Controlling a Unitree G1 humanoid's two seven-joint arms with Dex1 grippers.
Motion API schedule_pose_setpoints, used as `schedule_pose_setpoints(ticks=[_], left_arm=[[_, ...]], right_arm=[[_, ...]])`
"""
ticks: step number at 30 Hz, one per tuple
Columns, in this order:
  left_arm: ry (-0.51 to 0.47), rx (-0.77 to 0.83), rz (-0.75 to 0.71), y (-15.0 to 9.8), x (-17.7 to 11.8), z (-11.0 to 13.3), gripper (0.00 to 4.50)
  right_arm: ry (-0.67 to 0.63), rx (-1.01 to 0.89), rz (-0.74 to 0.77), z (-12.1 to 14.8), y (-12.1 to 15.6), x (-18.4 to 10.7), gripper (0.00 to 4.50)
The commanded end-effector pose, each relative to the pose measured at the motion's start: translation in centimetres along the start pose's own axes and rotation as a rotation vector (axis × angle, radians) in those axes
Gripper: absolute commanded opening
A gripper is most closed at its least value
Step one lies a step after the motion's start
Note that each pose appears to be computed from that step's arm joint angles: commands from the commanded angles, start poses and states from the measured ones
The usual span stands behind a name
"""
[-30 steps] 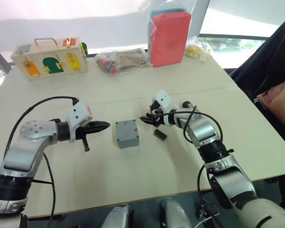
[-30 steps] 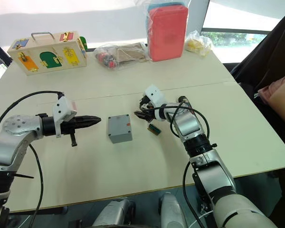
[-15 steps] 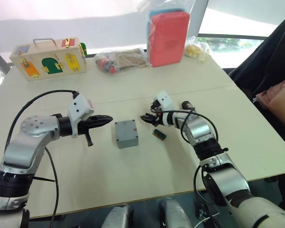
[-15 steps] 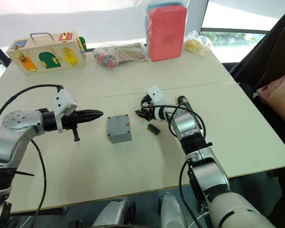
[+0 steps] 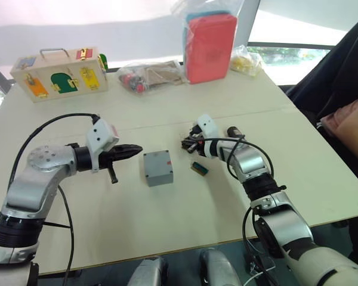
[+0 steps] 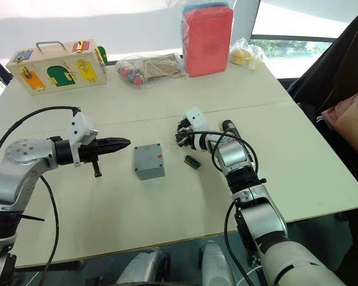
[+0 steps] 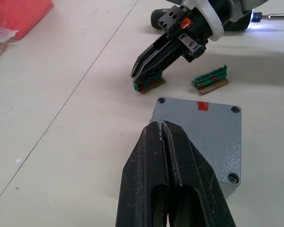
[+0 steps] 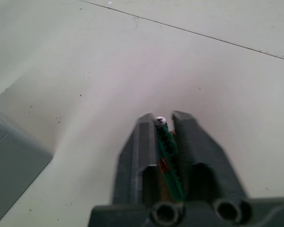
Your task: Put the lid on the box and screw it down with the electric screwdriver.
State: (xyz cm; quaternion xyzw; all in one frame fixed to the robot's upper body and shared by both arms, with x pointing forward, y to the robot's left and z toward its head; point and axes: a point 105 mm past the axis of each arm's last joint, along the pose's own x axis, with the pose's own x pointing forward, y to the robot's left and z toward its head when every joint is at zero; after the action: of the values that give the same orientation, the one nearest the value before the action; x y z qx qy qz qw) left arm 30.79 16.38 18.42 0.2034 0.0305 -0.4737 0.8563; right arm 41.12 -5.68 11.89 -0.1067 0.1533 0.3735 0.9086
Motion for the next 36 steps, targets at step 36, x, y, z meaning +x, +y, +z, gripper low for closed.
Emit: schedule_pose_setpoints(ticks=[36], left_arm=[[0.002,0.036,-0.005,0.1,-0.4,0.4,0.00]], right_arm=[[-0.005,-0.123,0.308,6.5,8.0,-3.8,0.08]])
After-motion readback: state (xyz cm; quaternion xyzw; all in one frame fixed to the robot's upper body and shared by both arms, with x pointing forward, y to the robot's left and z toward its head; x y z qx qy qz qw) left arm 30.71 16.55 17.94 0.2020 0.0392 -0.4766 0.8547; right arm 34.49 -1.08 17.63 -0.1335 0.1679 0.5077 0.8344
